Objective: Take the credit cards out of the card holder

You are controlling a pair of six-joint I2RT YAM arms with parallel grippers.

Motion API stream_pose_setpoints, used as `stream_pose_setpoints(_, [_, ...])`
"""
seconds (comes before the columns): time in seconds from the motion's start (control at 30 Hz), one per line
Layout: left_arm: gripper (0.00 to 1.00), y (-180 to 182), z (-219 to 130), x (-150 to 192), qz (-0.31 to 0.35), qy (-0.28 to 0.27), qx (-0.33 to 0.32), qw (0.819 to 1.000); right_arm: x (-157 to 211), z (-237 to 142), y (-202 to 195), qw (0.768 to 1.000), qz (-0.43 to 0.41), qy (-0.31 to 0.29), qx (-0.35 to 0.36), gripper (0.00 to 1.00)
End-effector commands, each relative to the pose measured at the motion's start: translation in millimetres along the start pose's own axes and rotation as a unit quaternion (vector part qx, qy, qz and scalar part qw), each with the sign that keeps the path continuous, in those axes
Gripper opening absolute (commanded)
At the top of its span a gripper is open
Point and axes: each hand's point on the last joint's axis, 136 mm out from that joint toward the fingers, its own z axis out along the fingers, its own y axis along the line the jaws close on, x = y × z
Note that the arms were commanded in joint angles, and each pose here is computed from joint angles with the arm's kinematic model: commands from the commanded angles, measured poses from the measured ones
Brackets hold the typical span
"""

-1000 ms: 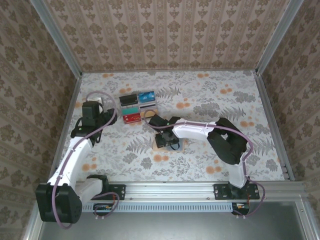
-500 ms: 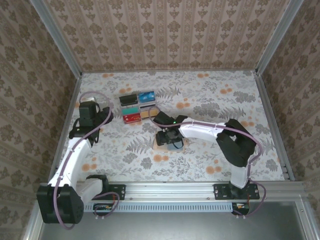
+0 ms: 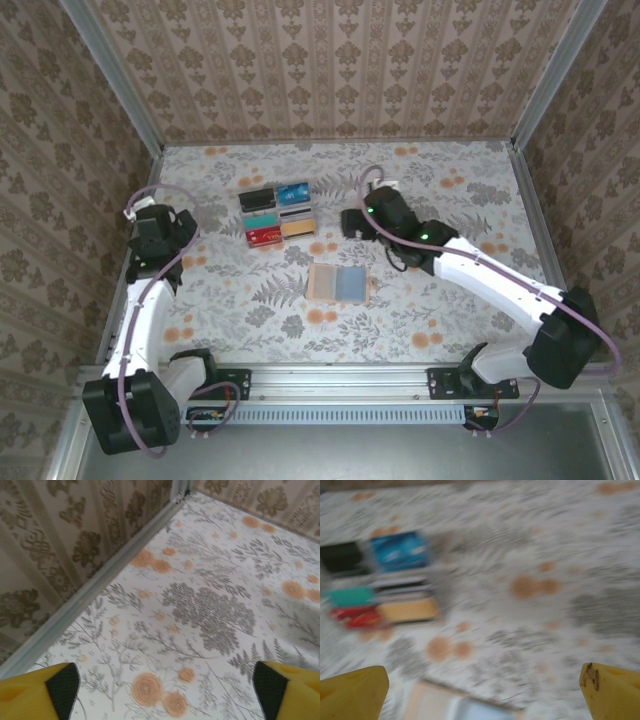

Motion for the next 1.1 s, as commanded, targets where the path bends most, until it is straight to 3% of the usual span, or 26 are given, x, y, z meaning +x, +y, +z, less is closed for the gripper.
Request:
stream_pose_setpoints(0.0, [1.00, 22.7, 4.7, -4.6, -0.028, -0.032, -0.044, 0.998, -21.9, -11.8, -78.6, 0.987, -0.003, -0.073, 0.142, 1.00])
stream_pose_setpoints(0.13, [1.00, 27.4, 19.0, 8.4, -0.012, -0.040, -0.046, 0.998, -17.7, -18.4, -140.8, 0.968, -0.005, -0.118, 0.222, 1.00])
stream_pose_setpoints(0.27, [1.00, 14.2, 29.3, 20.1, 0.045, -0.056, -0.011, 0.997, 3.2, -14.3, -193.5, 0.959, 0.032, -0.122, 0.254, 1.00])
stream_pose_setpoints(0.43, [1.00, 3.2, 40.8, 32.3, 0.079, -0.075, 0.000, 0.994, 28.6, 3.3, -229.1, 0.948, 0.015, -0.128, 0.290, 1.00])
stream_pose_setpoints(0.63, [1.00, -37.9, 59.1, 52.0, 0.163, -0.089, 0.043, 0.982, 38.4, 23.3, -236.4, 0.950, 0.000, -0.147, 0.274, 1.00])
stream_pose_setpoints(0.83, [1.00, -61.2, 60.2, 51.0, 0.161, -0.133, 0.105, 0.972, 38.8, 37.4, -231.2, 0.959, -0.012, -0.170, 0.227, 1.00])
stream_pose_setpoints(1.07, [1.00, -75.1, 77.2, 66.7, 0.177, -0.119, 0.135, 0.968, 31.9, 49.7, -229.4, 0.964, -0.012, -0.187, 0.187, 1.00])
